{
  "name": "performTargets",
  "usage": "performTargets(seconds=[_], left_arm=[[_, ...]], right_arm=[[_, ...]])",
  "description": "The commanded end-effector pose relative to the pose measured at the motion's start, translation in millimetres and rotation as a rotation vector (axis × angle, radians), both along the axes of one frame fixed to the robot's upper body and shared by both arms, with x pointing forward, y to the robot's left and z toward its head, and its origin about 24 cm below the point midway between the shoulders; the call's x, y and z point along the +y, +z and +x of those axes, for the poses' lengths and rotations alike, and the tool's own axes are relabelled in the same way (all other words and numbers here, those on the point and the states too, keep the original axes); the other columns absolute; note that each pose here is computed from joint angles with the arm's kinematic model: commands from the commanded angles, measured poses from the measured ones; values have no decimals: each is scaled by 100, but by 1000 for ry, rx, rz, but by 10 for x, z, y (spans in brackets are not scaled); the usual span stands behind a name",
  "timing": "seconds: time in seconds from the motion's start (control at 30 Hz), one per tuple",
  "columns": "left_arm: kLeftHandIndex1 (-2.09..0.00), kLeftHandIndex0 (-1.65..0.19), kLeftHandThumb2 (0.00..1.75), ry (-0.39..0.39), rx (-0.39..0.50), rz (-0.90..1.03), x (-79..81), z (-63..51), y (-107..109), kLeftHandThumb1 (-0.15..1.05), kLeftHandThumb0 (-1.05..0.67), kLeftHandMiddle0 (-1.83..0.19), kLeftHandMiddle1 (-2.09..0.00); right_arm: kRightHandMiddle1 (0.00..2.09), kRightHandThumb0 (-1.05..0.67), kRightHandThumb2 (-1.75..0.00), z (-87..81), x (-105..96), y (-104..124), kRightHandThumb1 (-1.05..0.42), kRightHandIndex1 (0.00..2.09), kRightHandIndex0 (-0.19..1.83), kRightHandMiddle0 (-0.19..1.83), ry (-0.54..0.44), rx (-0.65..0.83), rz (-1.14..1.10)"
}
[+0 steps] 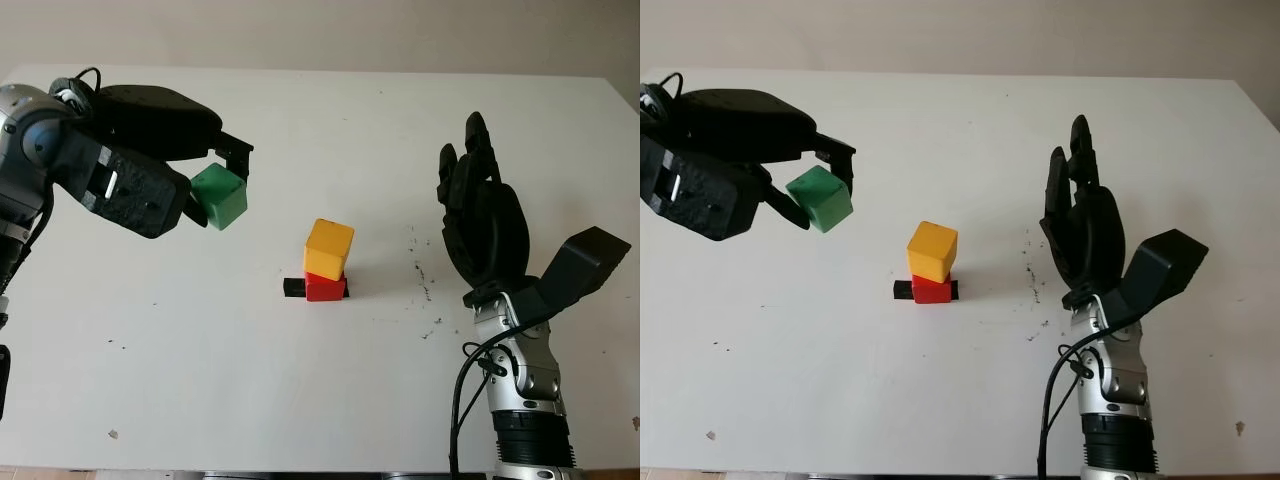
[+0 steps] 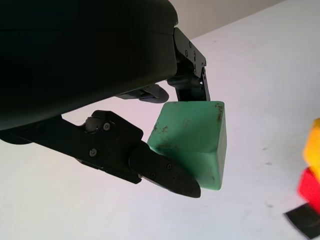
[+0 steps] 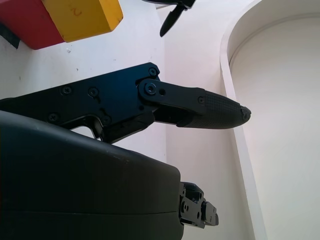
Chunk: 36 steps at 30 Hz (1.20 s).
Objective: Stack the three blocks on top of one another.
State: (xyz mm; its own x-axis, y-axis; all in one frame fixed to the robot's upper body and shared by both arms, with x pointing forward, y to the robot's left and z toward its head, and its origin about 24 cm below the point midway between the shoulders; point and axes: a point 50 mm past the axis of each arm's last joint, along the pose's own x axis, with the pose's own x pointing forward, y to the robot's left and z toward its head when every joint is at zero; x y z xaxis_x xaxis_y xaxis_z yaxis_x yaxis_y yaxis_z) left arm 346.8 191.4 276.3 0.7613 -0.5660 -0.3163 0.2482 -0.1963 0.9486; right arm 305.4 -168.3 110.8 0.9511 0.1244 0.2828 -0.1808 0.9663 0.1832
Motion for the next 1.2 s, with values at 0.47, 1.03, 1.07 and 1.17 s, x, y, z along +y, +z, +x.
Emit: performTargets(seconds=[0.47, 1.03, 1.07, 1.17], left_arm=[[-156, -33, 6, 62, 134, -498, -300, -78, 145, 105, -39, -45, -12], [-150, -36, 9, 104, 38, -298, -653, -309, 178, 104, -34, -47, -13], [-149, -37, 8, 99, 30, -277, -673, -322, 188, 104, -34, -47, -12], [-147, -38, 6, 91, 37, -248, -709, -341, 203, 103, -34, -49, -12]], right_arm=[[6, -62, -52, -34, 37, -69, -105, 5, -17, -12, -10, 17, 14], [5, -64, -52, -21, 87, -87, -105, 5, -16, -11, -8, 24, -10], [5, -64, -52, -20, 93, -86, -105, 5, -16, -11, -7, 24, -11], [5, -63, -52, -15, 111, -88, -105, 5, -17, -12, -4, 21, -14]])
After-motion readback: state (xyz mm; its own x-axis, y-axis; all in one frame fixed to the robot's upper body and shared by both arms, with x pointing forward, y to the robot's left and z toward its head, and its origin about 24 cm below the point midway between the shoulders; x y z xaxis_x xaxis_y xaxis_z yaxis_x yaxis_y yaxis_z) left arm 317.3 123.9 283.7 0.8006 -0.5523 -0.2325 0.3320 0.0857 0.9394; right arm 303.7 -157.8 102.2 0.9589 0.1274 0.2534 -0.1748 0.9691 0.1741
